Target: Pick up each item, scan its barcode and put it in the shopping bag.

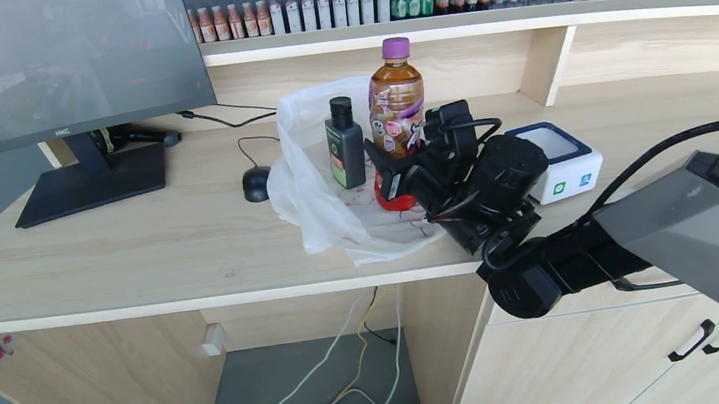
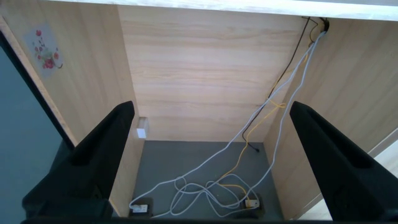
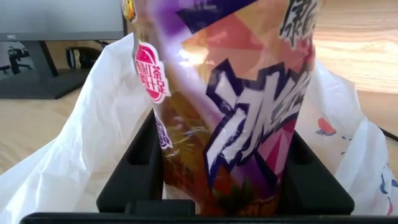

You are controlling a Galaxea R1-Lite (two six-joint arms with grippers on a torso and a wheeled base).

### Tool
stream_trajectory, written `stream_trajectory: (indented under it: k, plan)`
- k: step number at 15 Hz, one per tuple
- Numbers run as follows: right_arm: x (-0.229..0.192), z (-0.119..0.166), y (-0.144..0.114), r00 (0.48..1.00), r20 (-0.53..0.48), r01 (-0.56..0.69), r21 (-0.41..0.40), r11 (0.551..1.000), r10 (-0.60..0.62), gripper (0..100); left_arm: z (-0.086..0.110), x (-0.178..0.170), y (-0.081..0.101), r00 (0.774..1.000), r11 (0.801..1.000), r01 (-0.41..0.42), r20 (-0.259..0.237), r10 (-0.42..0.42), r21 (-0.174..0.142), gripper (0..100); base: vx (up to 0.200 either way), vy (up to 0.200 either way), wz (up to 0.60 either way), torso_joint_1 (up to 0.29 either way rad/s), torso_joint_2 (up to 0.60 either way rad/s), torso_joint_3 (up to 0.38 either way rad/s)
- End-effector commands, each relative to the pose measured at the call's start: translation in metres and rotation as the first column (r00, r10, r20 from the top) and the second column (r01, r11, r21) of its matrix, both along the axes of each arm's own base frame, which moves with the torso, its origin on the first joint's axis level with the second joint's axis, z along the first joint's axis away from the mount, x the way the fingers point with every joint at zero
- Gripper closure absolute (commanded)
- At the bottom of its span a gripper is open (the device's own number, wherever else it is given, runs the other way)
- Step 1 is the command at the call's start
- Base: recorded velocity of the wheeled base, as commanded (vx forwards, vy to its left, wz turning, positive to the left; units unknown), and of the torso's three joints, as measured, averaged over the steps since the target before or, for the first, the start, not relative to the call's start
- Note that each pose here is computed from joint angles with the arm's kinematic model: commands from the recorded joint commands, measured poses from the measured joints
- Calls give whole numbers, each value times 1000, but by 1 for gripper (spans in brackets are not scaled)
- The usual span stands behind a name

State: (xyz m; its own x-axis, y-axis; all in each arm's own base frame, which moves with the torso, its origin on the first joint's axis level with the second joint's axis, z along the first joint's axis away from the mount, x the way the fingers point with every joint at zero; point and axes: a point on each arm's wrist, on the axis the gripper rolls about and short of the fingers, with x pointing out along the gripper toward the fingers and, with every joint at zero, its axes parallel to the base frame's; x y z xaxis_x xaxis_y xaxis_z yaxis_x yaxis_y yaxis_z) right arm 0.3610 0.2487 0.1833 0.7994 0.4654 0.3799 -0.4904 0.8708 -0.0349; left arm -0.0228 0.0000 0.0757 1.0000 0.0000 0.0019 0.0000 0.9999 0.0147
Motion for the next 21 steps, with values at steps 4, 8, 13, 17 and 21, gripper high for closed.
stream_trajectory:
  k: [4,8,13,17,21]
  plan:
    - [-4,13,-2,1000,26,-2,22,1000,2,0,0,0,0,1000,1000,0,1,0,-1,0,0,0,0,0,0,0]
    - [-11,28,-14,999,43,10,32,999,-11,0,0,0,0,1000,1000,0,1,0,1,0,0,0,0,0,0,0]
    - [-56,56,-73,996,34,79,27,996,-80,0,0,0,0,1000,1000,0,1,0,-1,0,0,0,0,0,0,0]
    - [-126,50,-148,982,-1,190,8,982,-190,0,0,0,0,1000,1000,0,1,0,-1,0,0,0,0,0,0,0]
    - [-213,6,-188,974,-115,195,-26,981,-196,0,0,0,0,1000,1000,0,1,0,1,0,0,0,0,0,0,0]
